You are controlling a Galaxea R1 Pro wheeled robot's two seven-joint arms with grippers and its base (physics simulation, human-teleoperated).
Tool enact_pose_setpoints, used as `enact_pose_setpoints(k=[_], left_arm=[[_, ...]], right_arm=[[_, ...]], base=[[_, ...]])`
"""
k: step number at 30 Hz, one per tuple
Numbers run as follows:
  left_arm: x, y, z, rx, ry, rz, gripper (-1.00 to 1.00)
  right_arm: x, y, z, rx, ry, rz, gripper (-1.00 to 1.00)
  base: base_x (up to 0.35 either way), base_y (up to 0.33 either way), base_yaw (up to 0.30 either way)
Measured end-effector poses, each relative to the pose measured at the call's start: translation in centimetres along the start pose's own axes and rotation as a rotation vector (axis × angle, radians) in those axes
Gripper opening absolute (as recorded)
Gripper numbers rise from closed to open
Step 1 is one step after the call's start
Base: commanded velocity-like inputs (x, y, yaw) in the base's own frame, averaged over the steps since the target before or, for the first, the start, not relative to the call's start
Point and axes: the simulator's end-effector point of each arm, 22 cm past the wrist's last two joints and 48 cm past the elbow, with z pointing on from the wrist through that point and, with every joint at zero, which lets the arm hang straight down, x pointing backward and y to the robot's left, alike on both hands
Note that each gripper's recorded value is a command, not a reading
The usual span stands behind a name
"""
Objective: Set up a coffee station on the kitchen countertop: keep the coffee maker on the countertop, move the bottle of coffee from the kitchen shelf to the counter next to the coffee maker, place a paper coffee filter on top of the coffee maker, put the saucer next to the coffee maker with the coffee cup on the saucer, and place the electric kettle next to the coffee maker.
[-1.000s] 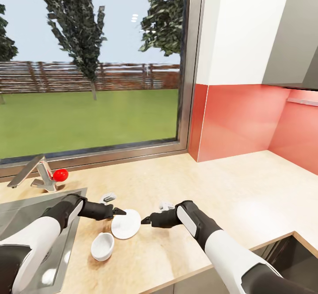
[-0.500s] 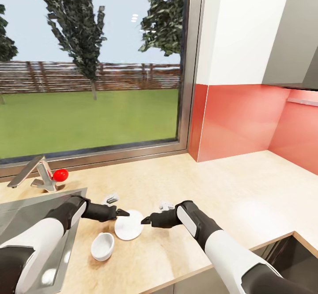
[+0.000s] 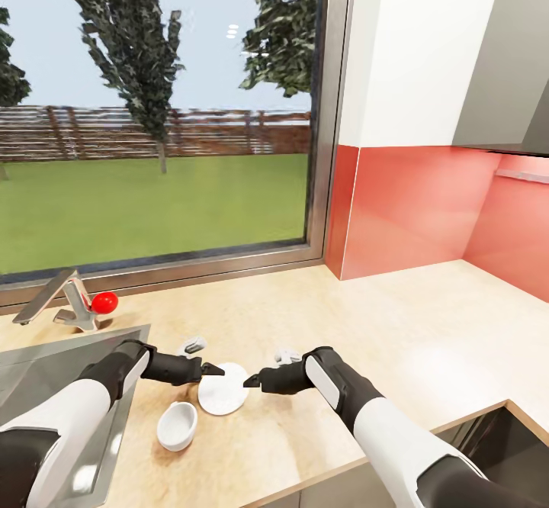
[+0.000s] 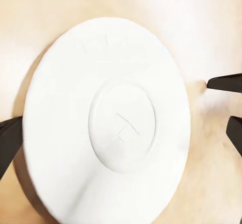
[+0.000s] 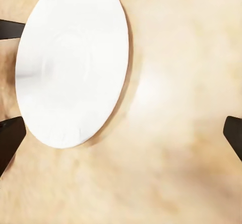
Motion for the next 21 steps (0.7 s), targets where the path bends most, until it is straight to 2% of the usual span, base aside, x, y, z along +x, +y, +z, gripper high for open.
enact_pose_setpoints(k=[15, 21], left_arm=[[-0.8, -0.8, 0.0, 0.033, -0.032, -0.014, 1.0], [-1.0, -2.0, 0.6, 0.059, -0.038, -0.018, 1.0]], right_arm=[[0.0, 0.0, 0.0, 0.0, 0.0, 0.0, 1.0], [0.0, 0.0, 0.0, 0.0, 0.0, -0.001, 1.0]], base=[[0.0, 0.0, 0.0], [0.0, 0.0, 0.0]])
